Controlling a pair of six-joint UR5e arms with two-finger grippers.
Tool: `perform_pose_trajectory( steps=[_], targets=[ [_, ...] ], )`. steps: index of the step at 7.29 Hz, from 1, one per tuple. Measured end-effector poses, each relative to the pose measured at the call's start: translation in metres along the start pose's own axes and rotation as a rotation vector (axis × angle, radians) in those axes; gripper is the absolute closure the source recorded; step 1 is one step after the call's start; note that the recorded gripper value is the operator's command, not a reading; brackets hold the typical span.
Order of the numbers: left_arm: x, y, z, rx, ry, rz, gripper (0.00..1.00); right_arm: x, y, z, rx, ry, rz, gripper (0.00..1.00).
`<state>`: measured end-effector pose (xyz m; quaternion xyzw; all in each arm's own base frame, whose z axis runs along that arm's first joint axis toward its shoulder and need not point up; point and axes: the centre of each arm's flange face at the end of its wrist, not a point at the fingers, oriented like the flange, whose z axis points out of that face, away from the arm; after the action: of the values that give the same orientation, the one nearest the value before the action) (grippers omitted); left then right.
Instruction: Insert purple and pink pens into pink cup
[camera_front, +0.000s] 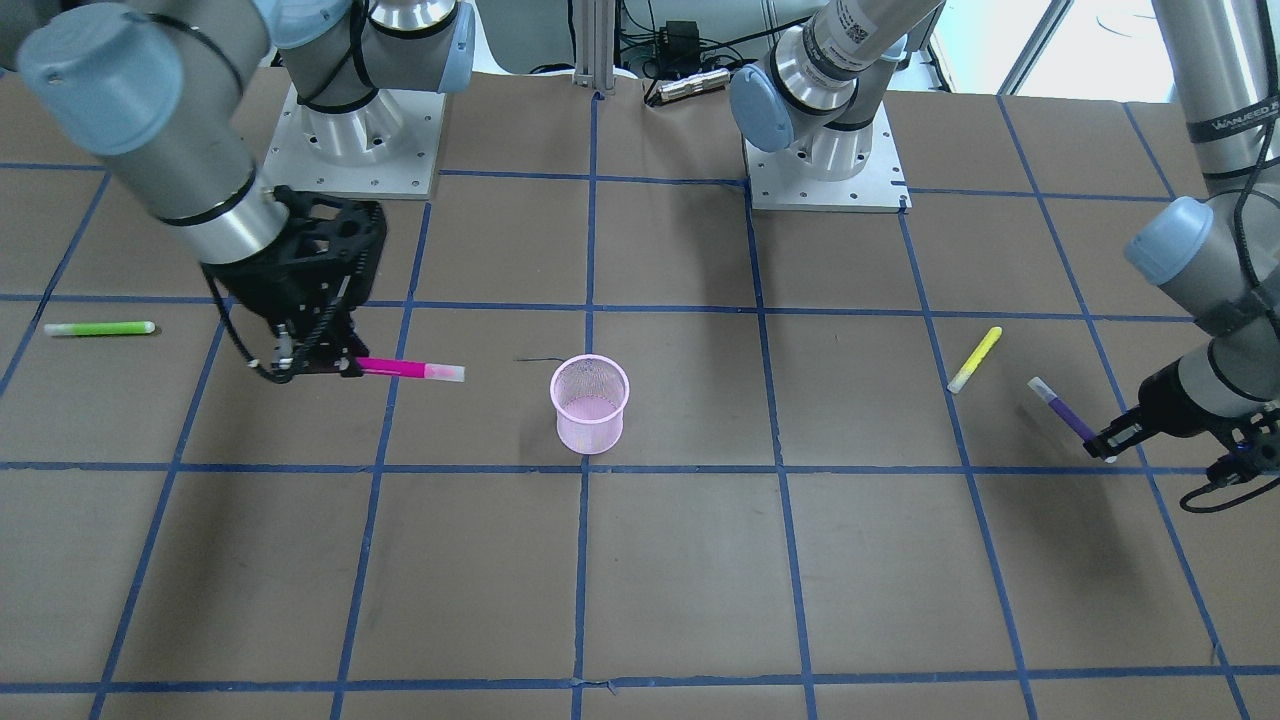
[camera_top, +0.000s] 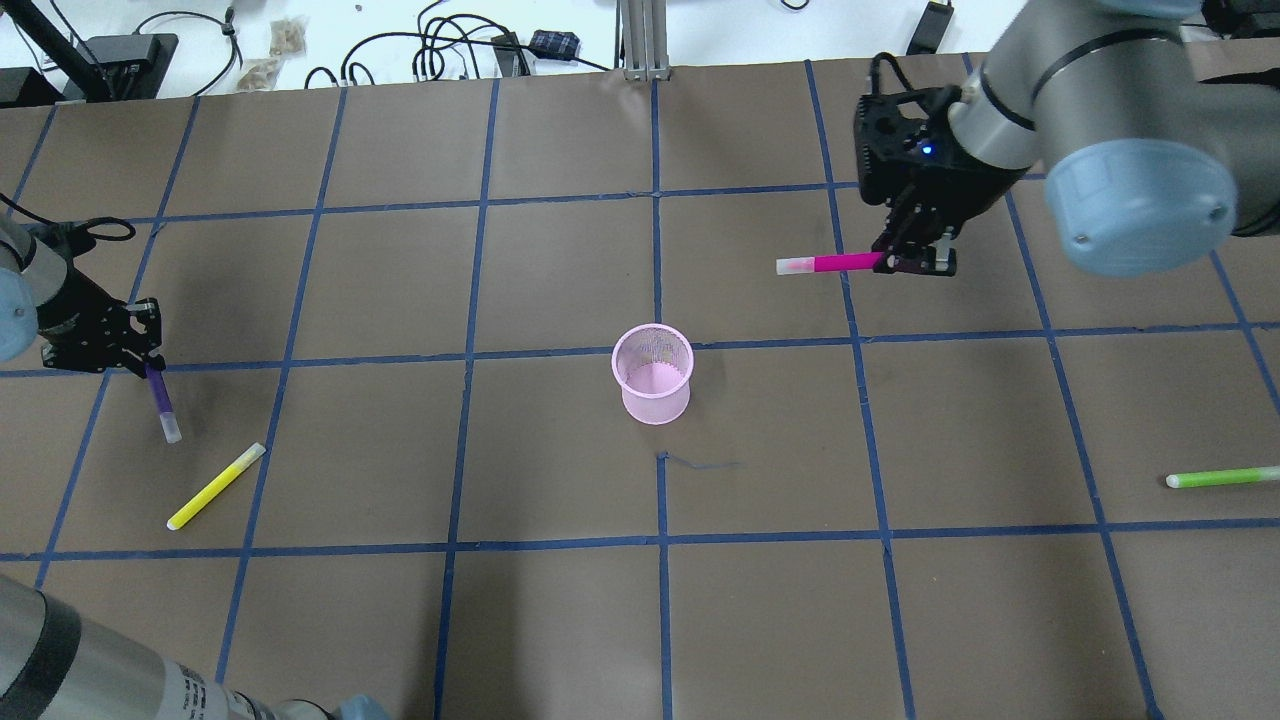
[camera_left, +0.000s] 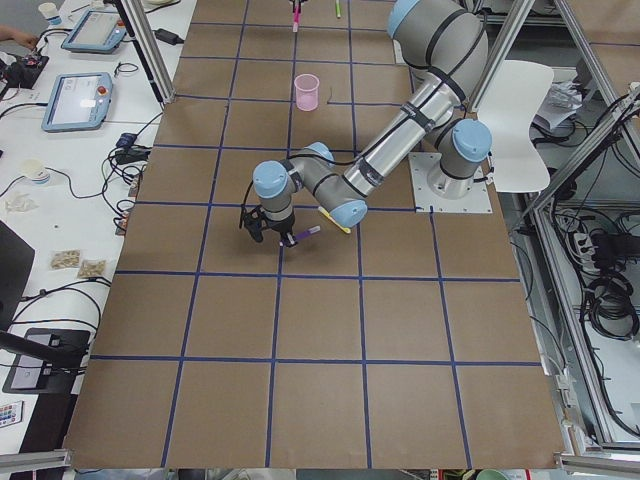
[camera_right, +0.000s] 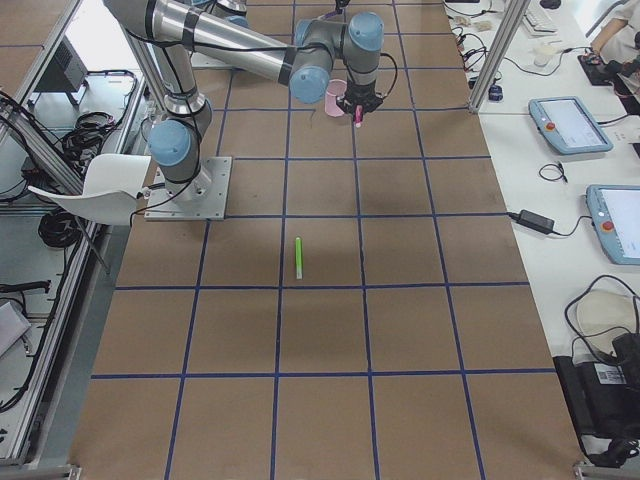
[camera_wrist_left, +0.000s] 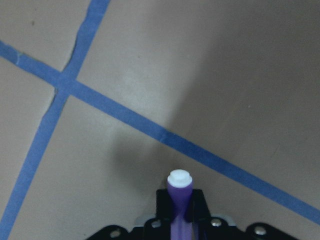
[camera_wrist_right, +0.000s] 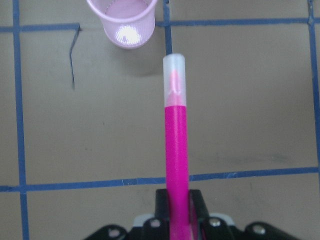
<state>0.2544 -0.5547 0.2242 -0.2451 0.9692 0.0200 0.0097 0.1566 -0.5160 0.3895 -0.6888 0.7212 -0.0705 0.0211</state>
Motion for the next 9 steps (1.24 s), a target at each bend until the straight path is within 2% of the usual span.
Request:
perform_pose_trajectory(
  steps=[1, 3, 6, 7, 8, 9],
  targets=[
    [0.003, -0.005, -0.029, 0.029, -0.002, 0.008, 1.0, -0.016, -0.047, 0.006, -0.074, 0.032, -0.008, 1.0],
    [0.037, -0.006, -0.08, 0.082, -0.007, 0.062, 1.0, -0.043, -0.113, 0.03, -0.234, 0.092, -0.076, 1.0],
    [0.079, 0.012, -0.114, 0.123, 0.019, 0.123, 1.0, -0.068, -0.178, 0.087, -0.464, 0.179, -0.233, 1.0],
    [0.082, 0.014, -0.117, 0.128, 0.026, 0.127, 1.0, -0.073, -0.195, 0.11, -0.507, 0.198, -0.278, 0.95],
    [0.083, 0.016, -0.118, 0.128, 0.03, 0.128, 1.0, -0.076, -0.204, 0.123, -0.525, 0.206, -0.306, 0.26],
    [0.084, 0.017, -0.117, 0.127, 0.032, 0.129, 1.0, -0.076, -0.208, 0.127, -0.528, 0.211, -0.313, 0.0]
  ],
)
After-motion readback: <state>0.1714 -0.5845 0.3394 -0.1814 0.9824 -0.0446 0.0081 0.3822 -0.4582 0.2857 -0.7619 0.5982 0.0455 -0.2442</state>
